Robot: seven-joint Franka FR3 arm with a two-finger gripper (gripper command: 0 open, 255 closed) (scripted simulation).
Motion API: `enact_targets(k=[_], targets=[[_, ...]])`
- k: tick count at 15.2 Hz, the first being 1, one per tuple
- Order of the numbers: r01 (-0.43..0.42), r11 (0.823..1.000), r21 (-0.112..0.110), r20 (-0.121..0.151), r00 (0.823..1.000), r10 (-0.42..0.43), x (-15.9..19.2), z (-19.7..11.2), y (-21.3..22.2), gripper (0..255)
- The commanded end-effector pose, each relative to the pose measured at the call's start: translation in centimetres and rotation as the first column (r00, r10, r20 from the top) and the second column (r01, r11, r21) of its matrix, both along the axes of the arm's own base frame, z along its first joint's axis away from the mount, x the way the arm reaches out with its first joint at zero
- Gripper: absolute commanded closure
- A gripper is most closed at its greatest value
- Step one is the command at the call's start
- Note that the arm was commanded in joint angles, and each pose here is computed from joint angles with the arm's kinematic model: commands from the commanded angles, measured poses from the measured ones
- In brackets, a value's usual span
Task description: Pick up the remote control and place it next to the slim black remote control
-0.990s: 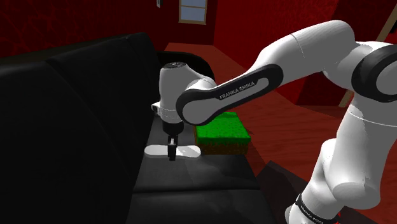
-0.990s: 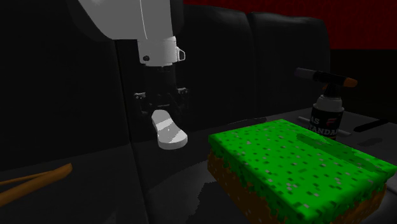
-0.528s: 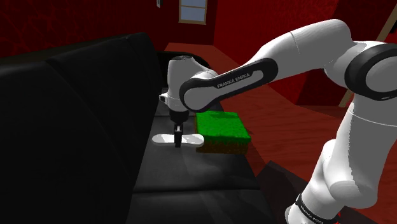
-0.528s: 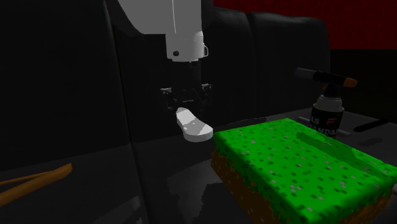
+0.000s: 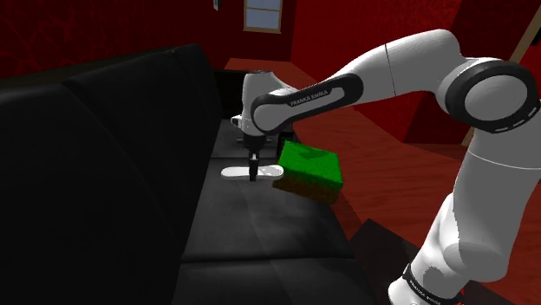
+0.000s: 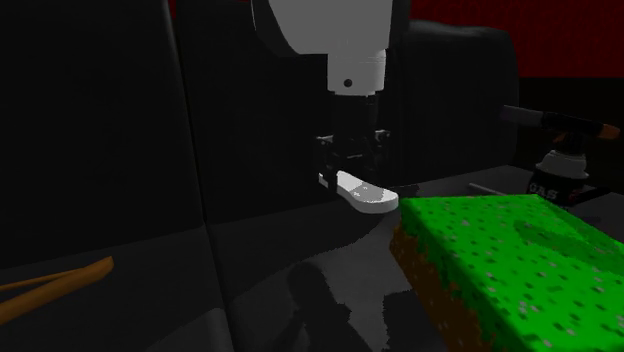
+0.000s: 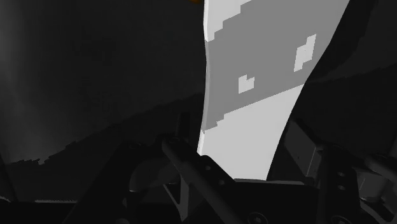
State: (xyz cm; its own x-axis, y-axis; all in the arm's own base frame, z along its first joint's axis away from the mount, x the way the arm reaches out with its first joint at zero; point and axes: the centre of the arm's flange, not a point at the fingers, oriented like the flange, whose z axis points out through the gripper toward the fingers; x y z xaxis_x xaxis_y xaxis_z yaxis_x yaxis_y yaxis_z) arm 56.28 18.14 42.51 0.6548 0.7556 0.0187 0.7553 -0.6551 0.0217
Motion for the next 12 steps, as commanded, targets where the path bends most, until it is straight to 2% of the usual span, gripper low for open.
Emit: enact_targets(k=[1, 12], targets=[[0.003, 1.000, -0.003, 0.000, 1.000, -0.003, 1.5, 0.0, -2.9, 255], [0.003, 1.000, -0.003, 0.000, 1.000, -0.003, 9.1, 0.1, -15.2, 255]])
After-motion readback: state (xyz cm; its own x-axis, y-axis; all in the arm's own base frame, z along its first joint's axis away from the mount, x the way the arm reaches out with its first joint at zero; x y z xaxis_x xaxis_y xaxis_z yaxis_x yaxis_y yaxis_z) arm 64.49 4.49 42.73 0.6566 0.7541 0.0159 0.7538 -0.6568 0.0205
